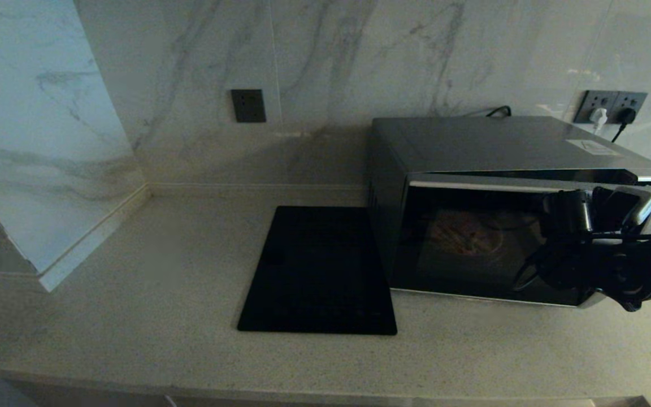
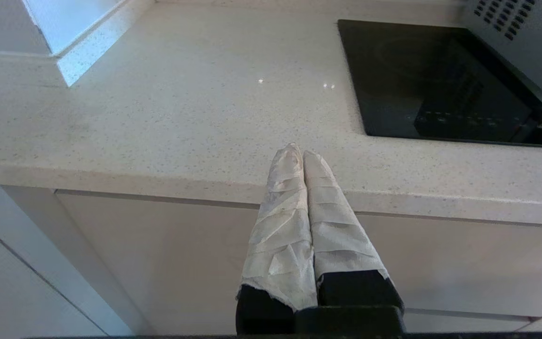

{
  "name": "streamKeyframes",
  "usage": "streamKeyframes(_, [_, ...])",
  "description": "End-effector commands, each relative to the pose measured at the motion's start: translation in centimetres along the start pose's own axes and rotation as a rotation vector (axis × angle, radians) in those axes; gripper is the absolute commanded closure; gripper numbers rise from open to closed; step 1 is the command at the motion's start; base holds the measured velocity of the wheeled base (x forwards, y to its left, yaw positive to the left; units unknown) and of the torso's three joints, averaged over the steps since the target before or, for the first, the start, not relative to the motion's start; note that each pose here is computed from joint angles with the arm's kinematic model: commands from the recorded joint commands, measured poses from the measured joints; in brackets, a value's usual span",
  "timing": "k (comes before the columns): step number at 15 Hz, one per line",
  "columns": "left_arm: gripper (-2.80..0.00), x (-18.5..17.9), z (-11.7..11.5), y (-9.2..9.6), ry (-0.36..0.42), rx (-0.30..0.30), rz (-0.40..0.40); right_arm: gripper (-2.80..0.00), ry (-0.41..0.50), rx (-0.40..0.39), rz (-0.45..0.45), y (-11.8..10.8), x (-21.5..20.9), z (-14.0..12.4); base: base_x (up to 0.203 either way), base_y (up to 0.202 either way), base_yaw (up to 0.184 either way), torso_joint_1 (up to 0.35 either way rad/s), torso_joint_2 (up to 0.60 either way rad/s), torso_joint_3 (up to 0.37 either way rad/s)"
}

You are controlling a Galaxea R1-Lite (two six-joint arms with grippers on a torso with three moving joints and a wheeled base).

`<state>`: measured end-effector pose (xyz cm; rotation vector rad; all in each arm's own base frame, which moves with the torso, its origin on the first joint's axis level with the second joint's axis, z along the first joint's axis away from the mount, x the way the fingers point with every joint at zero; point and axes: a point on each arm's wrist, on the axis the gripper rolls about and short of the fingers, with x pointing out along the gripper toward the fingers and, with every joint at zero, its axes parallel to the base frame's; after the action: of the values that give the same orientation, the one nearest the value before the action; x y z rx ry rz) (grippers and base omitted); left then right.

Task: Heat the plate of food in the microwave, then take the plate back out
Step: Open the microwave oven

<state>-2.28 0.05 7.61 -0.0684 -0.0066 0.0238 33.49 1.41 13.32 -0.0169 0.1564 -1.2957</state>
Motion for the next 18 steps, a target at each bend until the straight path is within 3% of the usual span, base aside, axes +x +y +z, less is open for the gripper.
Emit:
streamKeyframes(1, [0.00,0.0,0.0,0.0,-0.001,-0.001,0.000,0.00,-0.007,0.029,0.002,-1.2,-0.4,0.9,0.000,0.000,0.000,0.000,0.00,0.000])
streamKeyframes(9, [0.00,0.0,0.0,0.0,-0.001,-0.001,0.002,0.00,-0.014,0.024,0.072,-5.4,-3.2,1.3,0.000,0.000,0.000,0.000,0.00,0.000])
streamKeyframes(10, [0.00,0.0,0.0,0.0,0.001,-0.001,0.000,-2.80,-0.014,0.020,0.077,-5.7,-3.3,1.2,0.000,0.000,0.000,0.000,0.00,0.000])
streamKeyframes(14, [0.00,0.0,0.0,0.0,0.000,-0.001,0.002,-2.80,-0.016,-0.012,0.135,-7.2,-5.0,0.3,0.000,0.000,0.000,0.000,0.00,0.000])
streamKeyframes(18, [0.00,0.0,0.0,0.0,-0.002,-0.001,0.000,-2.80,-0.030,0.029,0.247,-9.6,-7.7,1.3,0.000,0.000,0.000,0.000,0.00,0.000])
